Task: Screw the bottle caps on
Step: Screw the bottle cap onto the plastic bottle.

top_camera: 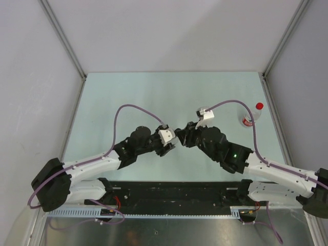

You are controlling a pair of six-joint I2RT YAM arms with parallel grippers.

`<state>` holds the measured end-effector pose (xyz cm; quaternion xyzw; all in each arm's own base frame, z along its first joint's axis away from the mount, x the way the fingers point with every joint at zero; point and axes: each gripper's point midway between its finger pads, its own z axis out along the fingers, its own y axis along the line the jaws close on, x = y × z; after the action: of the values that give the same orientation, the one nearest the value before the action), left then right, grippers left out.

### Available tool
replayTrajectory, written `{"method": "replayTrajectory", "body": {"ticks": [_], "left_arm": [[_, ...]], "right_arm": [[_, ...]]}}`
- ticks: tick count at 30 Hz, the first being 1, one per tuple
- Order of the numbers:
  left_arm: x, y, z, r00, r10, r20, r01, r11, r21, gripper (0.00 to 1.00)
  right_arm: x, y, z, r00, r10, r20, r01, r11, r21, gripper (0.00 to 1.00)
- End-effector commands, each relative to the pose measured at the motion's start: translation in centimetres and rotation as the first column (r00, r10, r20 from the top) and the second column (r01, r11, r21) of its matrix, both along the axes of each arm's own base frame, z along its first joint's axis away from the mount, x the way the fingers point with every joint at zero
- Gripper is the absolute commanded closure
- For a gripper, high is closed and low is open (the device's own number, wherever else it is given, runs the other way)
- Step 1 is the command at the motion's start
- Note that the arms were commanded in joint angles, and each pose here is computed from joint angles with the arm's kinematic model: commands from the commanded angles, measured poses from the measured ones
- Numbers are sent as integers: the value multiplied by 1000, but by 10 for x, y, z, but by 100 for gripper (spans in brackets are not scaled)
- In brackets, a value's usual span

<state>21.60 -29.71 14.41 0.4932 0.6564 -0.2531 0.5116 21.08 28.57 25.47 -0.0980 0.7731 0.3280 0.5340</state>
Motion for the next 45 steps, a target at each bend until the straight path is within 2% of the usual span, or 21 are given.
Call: {"method": "replayTrajectory", "body": {"ticks": [1, 5, 9, 11, 13, 15, 17, 19, 22, 25, 27, 30, 32, 37, 45], "left_arm": [[17, -27, 56, 993, 43, 105, -27, 989, -148, 76], [23, -27, 50, 991, 87, 104, -73, 989, -132, 77], [23, -26, 44, 990, 96, 100, -83, 989, -125, 77], [20, -26, 40, 992, 79, 97, -68, 991, -118, 77], [13, -27, 36, 995, 50, 87, -40, 993, -114, 76], [9, -26, 33, 996, 32, 79, -23, 993, -115, 76], [5, -24, 30, 997, 20, 78, -12, 994, -111, 76], [4, -23, 29, 996, 14, 84, -5, 994, -107, 76], [-4, -23, 31, 996, -27, 88, 38, 993, -115, 76], [-32, -26, 38, 976, -187, 114, 201, 970, -135, 76], [-55, -27, 39, 942, -307, 132, 324, 936, -137, 76], [-73, -23, 40, 904, -402, 147, 421, 897, -135, 77], [-79, -20, 37, 888, -436, 146, 454, 883, -123, 77], [-91, -17, 28, 851, -510, 125, 522, 848, -93, 76], [-92, -19, 20, 840, -534, 93, 540, 839, -68, 76]], "right_arm": [[16, -17, -20, 962, -228, -150, 234, 972, 18, 75], [18, -15, -25, 942, -266, -203, 281, 958, 50, 73], [18, -16, -18, 952, -251, -176, 262, 964, 39, 67], [15, -14, -6, 973, -198, -121, 203, 979, 32, 58], [9, -10, 12, 992, -117, -47, 119, 992, 33, 44], [-1, -6, 30, 999, -13, 36, 12, 1000, 25, 24], [-15, -2, 47, 985, 113, 126, -114, 993, -1, 8], [-32, -2, 59, 954, 225, 200, -223, 974, -36, 2], [-53, -11, 72, 896, 340, 284, -328, 940, -92, 1], [-82, -19, 77, 809, 476, 344, -451, 879, -155, 1], [-105, -24, 74, 708, 595, 380, -546, 803, -240, 1], [-139, -33, 55, 508, 764, 399, -655, 643, -397, 1], [-150, -36, 50, 417, 801, 430, -672, 590, -447, 1], [-144, -34, 50, 398, 791, 464, -636, 603, -482, 4], [-135, -9, 41, 348, 822, 450, -647, 558, -520, 18]]}}
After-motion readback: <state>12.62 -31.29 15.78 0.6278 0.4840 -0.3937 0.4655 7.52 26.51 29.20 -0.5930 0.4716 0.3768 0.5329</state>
